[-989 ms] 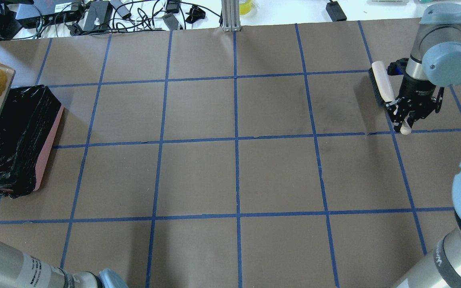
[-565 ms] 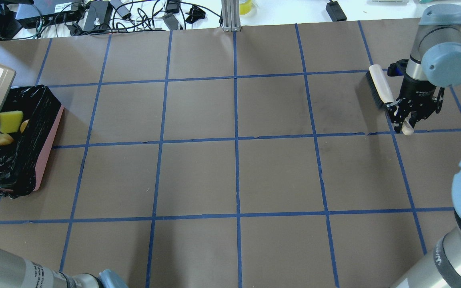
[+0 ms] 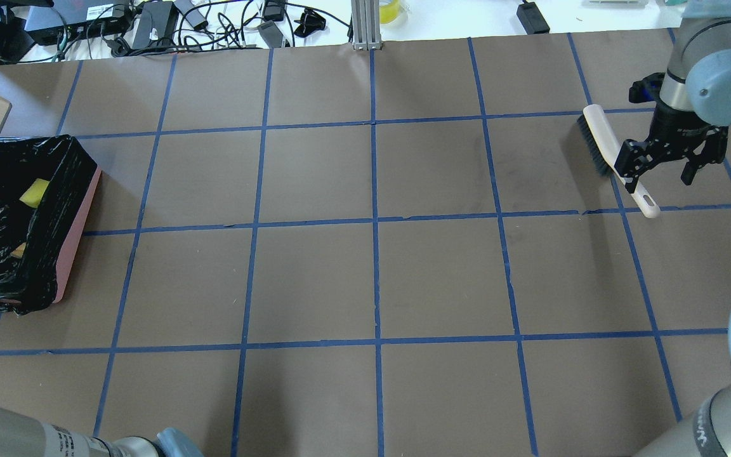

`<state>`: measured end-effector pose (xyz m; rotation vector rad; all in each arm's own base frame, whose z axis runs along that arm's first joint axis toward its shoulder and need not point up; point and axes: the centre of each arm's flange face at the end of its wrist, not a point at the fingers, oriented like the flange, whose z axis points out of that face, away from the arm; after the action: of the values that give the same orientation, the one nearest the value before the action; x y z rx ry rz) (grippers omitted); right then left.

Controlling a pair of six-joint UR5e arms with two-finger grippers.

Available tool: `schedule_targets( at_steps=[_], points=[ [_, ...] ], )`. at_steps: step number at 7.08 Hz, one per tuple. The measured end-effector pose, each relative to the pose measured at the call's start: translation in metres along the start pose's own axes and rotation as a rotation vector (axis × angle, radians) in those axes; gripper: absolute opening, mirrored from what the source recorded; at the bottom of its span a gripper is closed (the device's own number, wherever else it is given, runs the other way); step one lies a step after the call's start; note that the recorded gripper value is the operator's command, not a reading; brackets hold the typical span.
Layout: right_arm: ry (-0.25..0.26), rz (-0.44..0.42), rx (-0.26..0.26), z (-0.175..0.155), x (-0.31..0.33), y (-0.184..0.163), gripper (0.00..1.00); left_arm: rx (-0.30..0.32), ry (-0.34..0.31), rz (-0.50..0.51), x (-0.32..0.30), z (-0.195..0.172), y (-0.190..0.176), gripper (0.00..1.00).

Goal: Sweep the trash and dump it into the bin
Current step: 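Tip the dustpan over the bin with the left while the right sets the brush down, then bring the empty dustpan back with the left gripper while the right gripper rises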

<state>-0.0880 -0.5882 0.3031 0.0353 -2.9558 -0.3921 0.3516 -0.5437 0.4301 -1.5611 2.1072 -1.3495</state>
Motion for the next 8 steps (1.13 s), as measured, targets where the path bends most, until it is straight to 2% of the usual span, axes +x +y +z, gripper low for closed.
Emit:
schedule_targets(
  at_steps=[1, 3, 4, 6, 8],
  points=[
    [0.013, 0.014, 0.056, -0.045, 0.001, 0.023, 1.00, -0.027, -0.003, -0.001, 0.012, -0.007, -0.003, 0.00],
    [0.029, 0.043, 0.174, -0.140, 0.000, 0.086, 1.00, -0.168, -0.056, -0.009, 0.055, -0.040, -0.010, 0.00],
    [0.014, 0.050, 0.205, -0.171, -0.004, 0.111, 1.00, -0.226, -0.086, 0.006, 0.075, -0.062, -0.007, 0.00],
    [-0.119, 0.112, 0.225, -0.202, -0.035, 0.132, 1.00, -0.366, -0.152, 0.014, 0.122, -0.110, 0.038, 0.00],
    [-0.148, 0.138, 0.257, -0.226, -0.101, 0.135, 1.00, -0.502, -0.250, -0.056, 0.168, -0.140, 0.120, 0.00]
  ],
)
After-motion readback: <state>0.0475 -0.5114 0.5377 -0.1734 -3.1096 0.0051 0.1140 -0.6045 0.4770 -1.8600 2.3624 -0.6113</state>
